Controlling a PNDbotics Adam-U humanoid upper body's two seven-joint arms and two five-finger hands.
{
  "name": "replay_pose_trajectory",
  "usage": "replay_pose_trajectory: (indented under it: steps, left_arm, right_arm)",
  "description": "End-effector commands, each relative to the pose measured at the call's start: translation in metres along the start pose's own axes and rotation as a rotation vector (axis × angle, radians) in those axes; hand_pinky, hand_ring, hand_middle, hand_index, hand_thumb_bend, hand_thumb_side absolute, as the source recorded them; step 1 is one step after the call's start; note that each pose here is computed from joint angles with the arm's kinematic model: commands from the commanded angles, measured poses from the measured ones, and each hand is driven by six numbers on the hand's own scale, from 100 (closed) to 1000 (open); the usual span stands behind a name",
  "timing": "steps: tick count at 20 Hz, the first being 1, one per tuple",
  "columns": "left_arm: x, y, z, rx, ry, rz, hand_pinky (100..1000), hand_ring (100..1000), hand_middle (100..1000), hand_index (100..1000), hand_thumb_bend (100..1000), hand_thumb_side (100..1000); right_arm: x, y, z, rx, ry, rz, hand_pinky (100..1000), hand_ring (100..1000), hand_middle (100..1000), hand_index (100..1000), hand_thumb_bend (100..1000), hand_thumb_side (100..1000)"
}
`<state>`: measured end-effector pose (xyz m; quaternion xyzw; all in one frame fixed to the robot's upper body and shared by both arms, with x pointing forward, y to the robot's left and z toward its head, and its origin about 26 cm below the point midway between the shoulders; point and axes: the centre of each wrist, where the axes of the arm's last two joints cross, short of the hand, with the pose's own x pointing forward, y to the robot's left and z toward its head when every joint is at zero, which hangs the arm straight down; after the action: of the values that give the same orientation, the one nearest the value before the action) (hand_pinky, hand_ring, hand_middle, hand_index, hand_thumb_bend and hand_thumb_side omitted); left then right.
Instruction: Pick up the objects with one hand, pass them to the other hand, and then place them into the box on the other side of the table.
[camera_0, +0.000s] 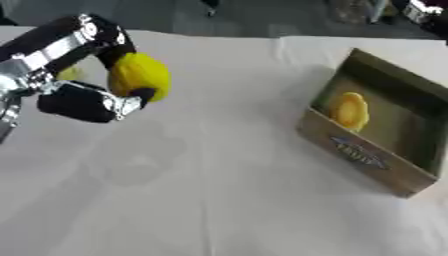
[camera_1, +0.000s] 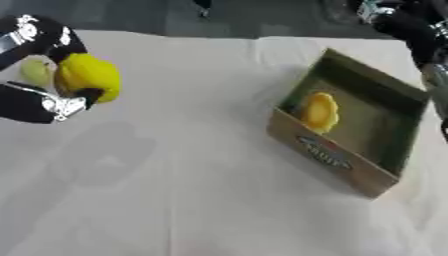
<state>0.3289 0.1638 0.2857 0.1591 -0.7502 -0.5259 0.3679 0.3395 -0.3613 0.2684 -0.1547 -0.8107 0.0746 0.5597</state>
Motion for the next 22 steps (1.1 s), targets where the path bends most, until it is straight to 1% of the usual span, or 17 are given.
replay_pose_trajectory:
  steps: [1,11,14,16,19,22]
  left_arm:
    - [0.009,0.004,-0.003,0.056,-0.05,-0.02,636,566,574,543,263,182]
    - [0.009,-0.014,-0.015,0.133,-0.159,-0.007,635,562,569,541,246,182]
    - [0.008,-0.018,-0.018,0.142,-0.176,-0.014,633,560,567,541,247,179]
    - [0.006,-0.02,-0.019,0.144,-0.178,-0.014,631,558,565,540,247,181]
    - [0.003,-0.023,-0.02,0.146,-0.18,-0.003,630,557,564,540,245,182]
    - [0.002,-0.025,-0.021,0.145,-0.187,0.005,633,556,563,539,246,175]
  right_arm:
    - [0.014,-0.005,-0.001,0.0,-0.041,0.008,868,807,742,830,450,280]
    - [0.018,0.001,-0.004,0.025,-0.054,0.005,869,810,745,833,448,285]
    - [0.025,0.005,-0.005,0.056,-0.076,0.03,871,820,754,841,455,293]
    - [0.034,0.01,-0.006,0.096,-0.109,0.082,873,828,761,845,469,295]
    - [0.05,0.018,-0.008,0.186,-0.176,0.203,878,844,778,852,499,294]
    - [0.067,0.031,-0.011,0.304,-0.242,0.323,883,859,794,856,524,299]
